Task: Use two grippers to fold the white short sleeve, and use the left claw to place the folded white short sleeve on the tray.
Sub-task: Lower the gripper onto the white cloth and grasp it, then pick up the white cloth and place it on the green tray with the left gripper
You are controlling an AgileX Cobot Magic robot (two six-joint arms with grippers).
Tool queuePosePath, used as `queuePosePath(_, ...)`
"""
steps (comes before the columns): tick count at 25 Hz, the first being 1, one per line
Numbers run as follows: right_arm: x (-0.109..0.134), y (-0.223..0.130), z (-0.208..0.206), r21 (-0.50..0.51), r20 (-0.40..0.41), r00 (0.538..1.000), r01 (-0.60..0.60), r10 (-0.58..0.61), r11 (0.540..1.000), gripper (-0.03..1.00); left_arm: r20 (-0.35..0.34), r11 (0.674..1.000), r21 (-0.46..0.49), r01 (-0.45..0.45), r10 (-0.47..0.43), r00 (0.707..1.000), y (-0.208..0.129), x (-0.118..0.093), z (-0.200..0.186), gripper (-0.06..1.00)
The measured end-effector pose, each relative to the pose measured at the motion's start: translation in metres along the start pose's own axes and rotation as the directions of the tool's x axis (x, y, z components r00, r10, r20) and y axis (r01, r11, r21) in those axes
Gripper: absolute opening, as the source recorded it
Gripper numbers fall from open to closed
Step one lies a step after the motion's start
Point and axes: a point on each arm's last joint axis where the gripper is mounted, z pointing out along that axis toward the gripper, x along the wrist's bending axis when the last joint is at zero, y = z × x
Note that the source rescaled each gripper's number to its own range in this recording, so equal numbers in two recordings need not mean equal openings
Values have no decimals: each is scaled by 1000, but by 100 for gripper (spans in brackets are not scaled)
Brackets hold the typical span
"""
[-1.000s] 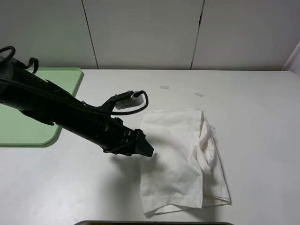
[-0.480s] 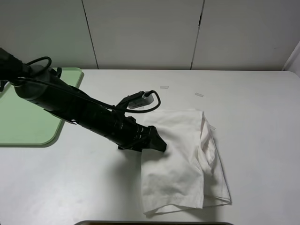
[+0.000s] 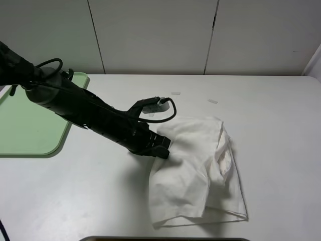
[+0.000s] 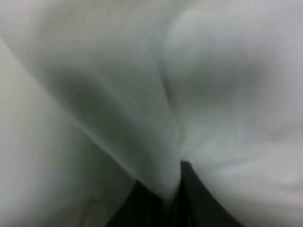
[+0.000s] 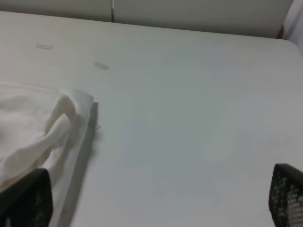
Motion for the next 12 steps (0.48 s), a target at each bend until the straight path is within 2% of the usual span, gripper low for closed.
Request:
queuePosePath(5, 0, 0, 0, 0, 0, 1000, 0, 0, 1000, 100, -32, 991, 12, -132, 133, 991, 8, -4, -7, 5)
queuePosePath(7, 0, 0, 0, 0, 0, 1000, 0, 0, 1000, 100, -71, 943, 19, -332, 333, 940, 25, -10, -28, 5)
queuePosePath(8, 0, 0, 0, 0, 0, 1000, 0, 0, 1000, 100, -86, 924, 26, -382, 382, 920, 29, -11, -35, 5)
queuePosePath(9, 0, 0, 0, 0, 0, 1000, 0, 0, 1000, 100, -86, 924, 26, -382, 382, 920, 29, -11, -35, 5)
queuePosePath(12, 0, 0, 0, 0, 0, 1000, 0, 0, 1000, 100, -147, 861, 69, -504, 509, 848, 39, -6, -56, 5)
